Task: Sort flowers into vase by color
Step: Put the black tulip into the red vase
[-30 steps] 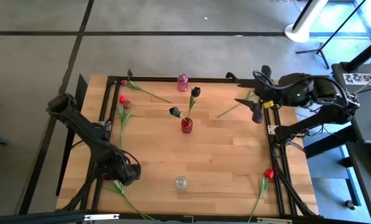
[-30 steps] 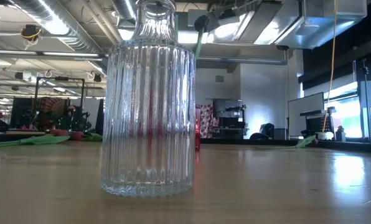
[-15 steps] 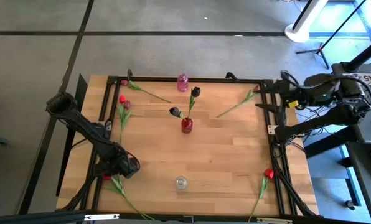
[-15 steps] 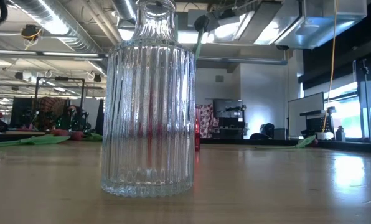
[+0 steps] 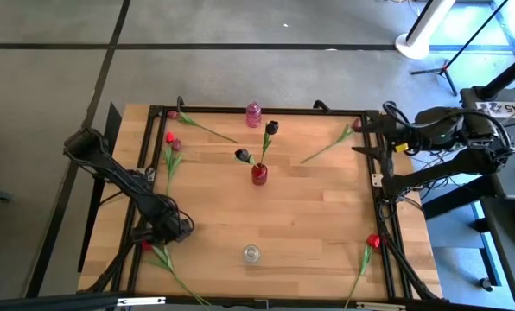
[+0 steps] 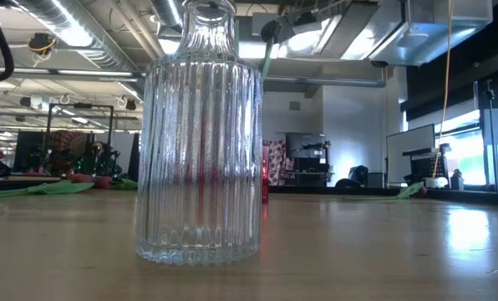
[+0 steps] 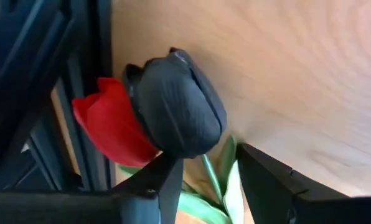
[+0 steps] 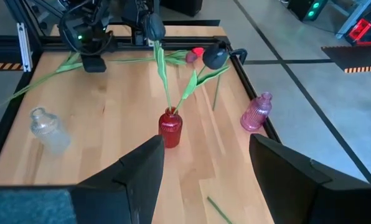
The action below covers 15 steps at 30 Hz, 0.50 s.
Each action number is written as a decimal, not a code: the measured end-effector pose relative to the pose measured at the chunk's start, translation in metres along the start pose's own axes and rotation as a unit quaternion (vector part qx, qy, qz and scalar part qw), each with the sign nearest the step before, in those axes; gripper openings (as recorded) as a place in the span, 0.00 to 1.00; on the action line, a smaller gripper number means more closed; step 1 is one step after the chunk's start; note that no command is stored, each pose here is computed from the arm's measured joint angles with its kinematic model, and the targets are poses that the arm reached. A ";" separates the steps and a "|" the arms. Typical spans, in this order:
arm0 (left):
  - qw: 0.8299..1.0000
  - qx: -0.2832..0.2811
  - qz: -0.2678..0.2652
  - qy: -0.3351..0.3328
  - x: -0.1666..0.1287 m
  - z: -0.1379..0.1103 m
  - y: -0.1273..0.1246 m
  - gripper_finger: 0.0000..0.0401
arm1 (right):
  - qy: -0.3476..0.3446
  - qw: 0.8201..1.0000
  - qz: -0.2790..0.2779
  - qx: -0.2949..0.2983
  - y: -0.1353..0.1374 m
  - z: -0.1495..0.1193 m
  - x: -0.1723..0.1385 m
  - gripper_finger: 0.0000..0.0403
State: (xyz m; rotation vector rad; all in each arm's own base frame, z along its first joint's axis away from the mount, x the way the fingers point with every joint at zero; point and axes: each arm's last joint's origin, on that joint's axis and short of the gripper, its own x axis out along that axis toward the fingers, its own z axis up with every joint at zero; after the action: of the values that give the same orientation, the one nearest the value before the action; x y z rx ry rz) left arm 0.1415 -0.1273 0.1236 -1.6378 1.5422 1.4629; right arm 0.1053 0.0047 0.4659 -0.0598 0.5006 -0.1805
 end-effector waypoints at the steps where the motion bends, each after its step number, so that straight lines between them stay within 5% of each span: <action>1: 1.000 0.002 -0.003 0.002 0.001 0.001 0.000 0.33 | -0.001 1.000 -0.002 0.000 0.000 0.000 0.000 0.59; 8: 0.999 0.004 -0.046 -0.012 0.000 0.002 -0.004 0.04 | -0.024 0.999 -0.004 -0.020 0.003 0.010 0.009 0.59; 15: 0.980 0.011 -0.166 -0.108 -0.032 -0.013 -0.012 0.02 | -0.069 0.996 -0.046 -0.046 0.001 0.019 0.009 0.59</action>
State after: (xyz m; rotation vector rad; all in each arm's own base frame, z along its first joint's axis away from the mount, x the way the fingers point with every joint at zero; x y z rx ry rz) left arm 0.1631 -0.1216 0.1524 -1.5747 1.1027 1.3829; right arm 0.1223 0.0043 0.4788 -0.1849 0.3691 -0.2413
